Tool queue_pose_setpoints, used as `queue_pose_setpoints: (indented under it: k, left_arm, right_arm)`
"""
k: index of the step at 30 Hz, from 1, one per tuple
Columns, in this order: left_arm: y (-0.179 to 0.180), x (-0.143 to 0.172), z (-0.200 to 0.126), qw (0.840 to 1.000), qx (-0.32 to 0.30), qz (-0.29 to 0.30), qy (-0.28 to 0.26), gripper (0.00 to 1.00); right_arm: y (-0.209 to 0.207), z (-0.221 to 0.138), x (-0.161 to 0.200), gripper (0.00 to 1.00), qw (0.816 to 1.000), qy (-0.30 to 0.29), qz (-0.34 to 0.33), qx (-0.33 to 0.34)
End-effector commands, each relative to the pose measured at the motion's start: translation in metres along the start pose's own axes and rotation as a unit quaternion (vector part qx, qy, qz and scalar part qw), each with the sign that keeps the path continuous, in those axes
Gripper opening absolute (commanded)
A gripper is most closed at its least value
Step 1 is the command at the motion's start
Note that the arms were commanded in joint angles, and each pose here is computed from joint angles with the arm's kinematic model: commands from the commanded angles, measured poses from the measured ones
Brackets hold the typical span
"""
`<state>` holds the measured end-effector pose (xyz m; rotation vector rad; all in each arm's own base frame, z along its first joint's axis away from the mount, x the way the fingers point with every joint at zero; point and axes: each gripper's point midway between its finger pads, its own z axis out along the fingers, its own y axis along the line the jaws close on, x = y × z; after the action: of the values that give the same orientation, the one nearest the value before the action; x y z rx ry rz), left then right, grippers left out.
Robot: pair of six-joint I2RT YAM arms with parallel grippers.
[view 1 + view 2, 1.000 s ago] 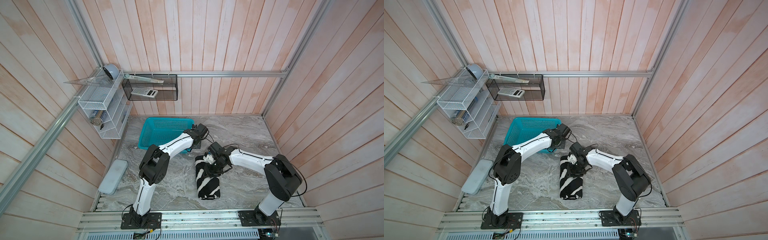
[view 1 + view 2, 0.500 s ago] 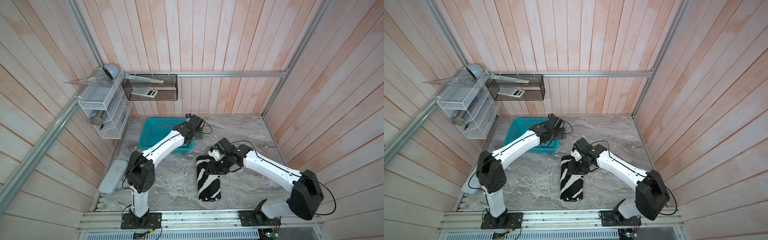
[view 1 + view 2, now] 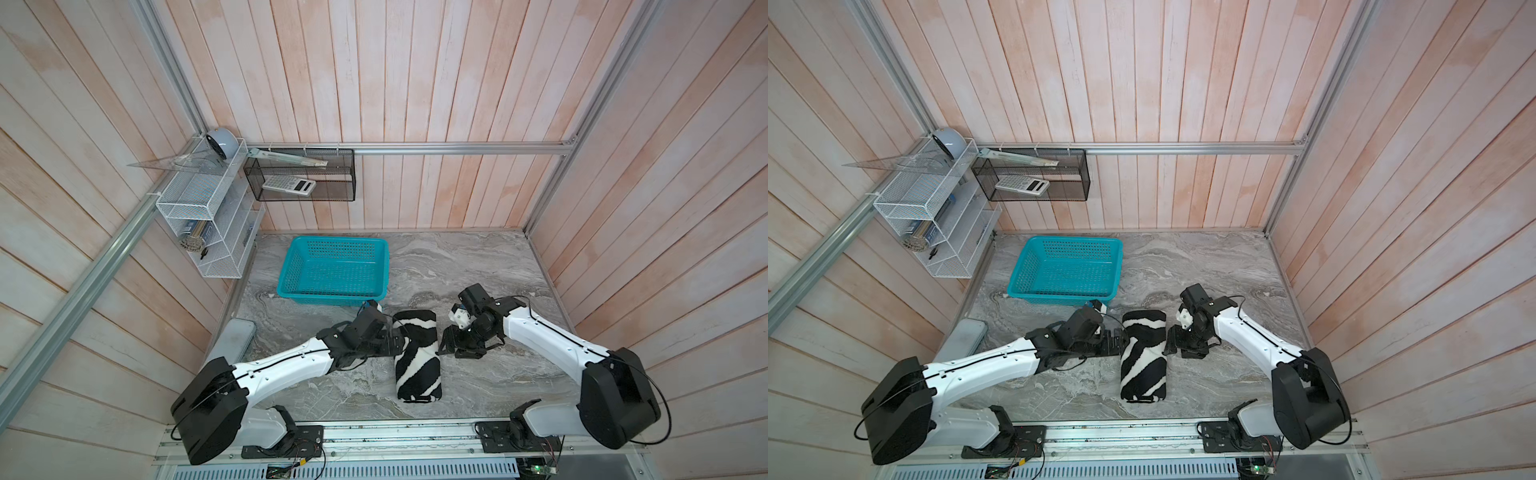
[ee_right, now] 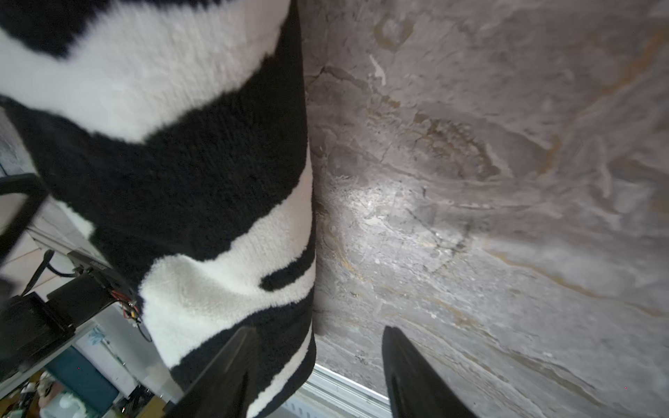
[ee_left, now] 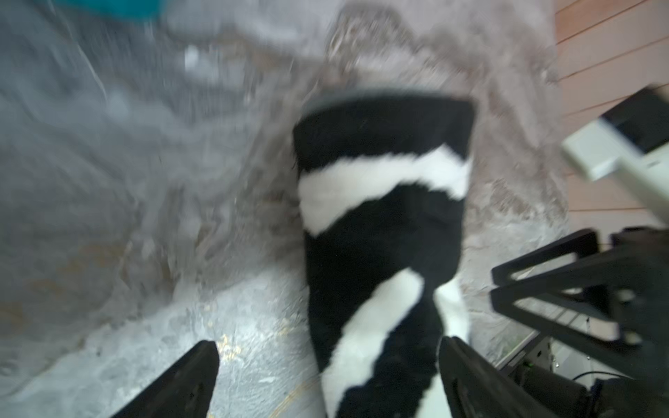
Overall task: Roll up the pillowcase
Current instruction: Pick up the pillowcase at the center of the board.
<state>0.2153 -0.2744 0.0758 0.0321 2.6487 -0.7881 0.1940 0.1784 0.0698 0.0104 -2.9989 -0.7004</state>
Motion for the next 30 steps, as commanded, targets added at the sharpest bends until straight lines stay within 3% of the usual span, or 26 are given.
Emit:
queue_pose_setpoints:
  k: [1,6,10,18,20,21,22,24,25,30]
  left_arm:
    - [-0.051,-0.019,0.001,0.989,0.134,-0.045,-0.031,1.0]
    - [-0.056,-0.009,0.025,0.98,0.18,-0.078,-0.017,1.0]
    - [-0.064,0.005,0.051,0.972,0.199,-0.119,0.03,1.0]
    - [-0.021,0.053,0.089,0.982,0.097,-0.137,0.084,1.0]
    - [-0.028,0.055,0.093,0.981,0.109,-0.134,0.092,0.9]
    - [-0.037,0.053,0.094,0.98,0.121,-0.128,0.095,0.79]
    - [-0.045,0.051,0.096,0.979,0.132,-0.122,0.096,0.62]
    - [-0.06,0.043,0.1,0.978,0.149,-0.114,0.094,0.16]
    - [-0.068,0.039,0.1,0.976,0.162,-0.112,0.091,0.0]
    - [-0.107,0.013,0.082,0.959,0.258,-0.1,0.063,0.0]
  right_arm:
    - [0.012,0.014,-0.002,0.61,0.999,0.008,-0.014,-0.048]
    - [0.004,0.031,0.004,0.61,0.998,0.021,0.002,-0.052]
    - [-0.002,0.046,0.01,0.6,0.998,0.047,0.014,-0.037]
    - [0.001,0.048,0.007,0.58,0.998,0.056,0.016,-0.032]
    - [0.003,0.048,0.005,0.58,0.998,0.055,0.017,-0.032]
    - [0.003,0.047,0.003,0.58,0.998,0.053,0.017,-0.031]
    - [0.004,0.047,0.001,0.58,0.998,0.05,0.017,-0.031]
    - [0.003,0.045,-0.004,0.58,0.999,0.039,0.021,-0.025]
    - [0.001,0.044,-0.006,0.57,0.999,0.034,0.025,-0.024]
    - [-0.015,0.018,-0.023,0.57,0.997,-0.03,0.064,-0.019]
